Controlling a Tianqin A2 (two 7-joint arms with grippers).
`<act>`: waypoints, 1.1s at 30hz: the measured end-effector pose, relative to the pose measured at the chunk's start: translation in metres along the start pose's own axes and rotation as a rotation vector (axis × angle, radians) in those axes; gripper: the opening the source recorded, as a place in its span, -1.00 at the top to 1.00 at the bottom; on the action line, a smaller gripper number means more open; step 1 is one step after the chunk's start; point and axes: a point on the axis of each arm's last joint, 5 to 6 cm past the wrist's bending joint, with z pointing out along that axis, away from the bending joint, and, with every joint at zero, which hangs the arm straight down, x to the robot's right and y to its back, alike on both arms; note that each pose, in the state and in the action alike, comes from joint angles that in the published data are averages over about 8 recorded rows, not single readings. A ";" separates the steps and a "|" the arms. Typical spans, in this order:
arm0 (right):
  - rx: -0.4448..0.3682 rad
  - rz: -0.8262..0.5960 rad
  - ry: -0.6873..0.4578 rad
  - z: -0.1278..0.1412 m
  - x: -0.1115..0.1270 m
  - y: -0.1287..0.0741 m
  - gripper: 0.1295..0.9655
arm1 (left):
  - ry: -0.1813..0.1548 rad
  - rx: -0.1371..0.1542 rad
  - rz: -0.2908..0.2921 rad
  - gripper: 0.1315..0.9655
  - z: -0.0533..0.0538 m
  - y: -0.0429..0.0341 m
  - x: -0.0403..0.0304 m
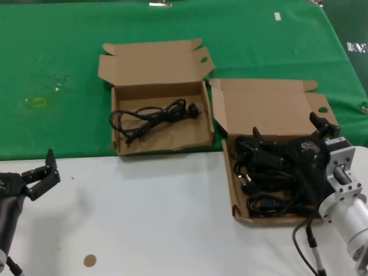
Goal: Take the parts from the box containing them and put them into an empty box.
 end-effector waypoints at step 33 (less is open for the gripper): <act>0.000 0.000 0.000 0.000 0.000 0.000 -1.00 | 0.000 0.000 0.000 -1.00 0.000 0.0000 0.0000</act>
